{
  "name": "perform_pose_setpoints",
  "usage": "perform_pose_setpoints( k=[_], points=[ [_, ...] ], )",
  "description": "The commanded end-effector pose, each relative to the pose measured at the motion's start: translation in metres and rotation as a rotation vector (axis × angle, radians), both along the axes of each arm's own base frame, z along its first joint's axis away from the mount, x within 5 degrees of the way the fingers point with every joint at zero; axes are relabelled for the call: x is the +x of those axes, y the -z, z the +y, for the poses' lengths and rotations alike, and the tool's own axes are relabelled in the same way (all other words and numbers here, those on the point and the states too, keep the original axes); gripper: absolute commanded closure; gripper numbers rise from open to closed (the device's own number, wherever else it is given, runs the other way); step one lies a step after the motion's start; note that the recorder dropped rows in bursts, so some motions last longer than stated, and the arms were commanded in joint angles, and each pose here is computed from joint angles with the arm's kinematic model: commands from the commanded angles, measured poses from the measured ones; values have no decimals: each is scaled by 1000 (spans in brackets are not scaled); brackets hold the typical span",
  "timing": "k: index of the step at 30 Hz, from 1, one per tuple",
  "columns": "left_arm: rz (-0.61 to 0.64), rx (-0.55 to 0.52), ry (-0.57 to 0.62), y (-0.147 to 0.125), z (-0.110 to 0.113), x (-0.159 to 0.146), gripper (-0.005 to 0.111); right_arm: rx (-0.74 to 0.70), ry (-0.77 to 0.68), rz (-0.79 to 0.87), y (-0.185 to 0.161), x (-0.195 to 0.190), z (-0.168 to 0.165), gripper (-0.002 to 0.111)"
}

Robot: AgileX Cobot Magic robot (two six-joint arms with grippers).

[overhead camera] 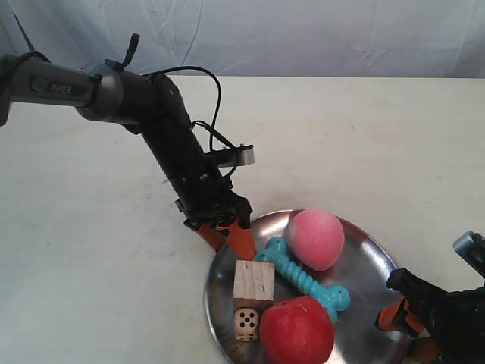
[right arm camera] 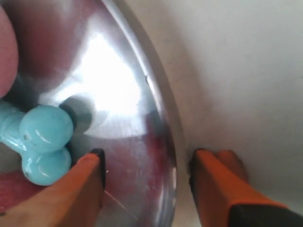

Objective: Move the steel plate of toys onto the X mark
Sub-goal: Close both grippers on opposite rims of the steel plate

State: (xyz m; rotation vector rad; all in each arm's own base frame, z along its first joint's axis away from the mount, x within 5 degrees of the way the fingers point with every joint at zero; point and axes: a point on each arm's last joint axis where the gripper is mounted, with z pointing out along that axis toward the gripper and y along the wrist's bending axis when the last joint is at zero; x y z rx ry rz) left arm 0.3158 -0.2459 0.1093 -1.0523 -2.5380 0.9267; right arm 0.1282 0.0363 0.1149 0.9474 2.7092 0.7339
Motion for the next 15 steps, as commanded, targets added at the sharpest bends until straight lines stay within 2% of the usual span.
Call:
perform_pose_setpoints(
  k=[1,15],
  points=[
    [-17,53,23,19,1,-2,46,0,-34,0,1,-2,1,55],
    [-20,30,32,18,-1,-3,46,-17,-53,-65,0,2,0,55]
  ],
)
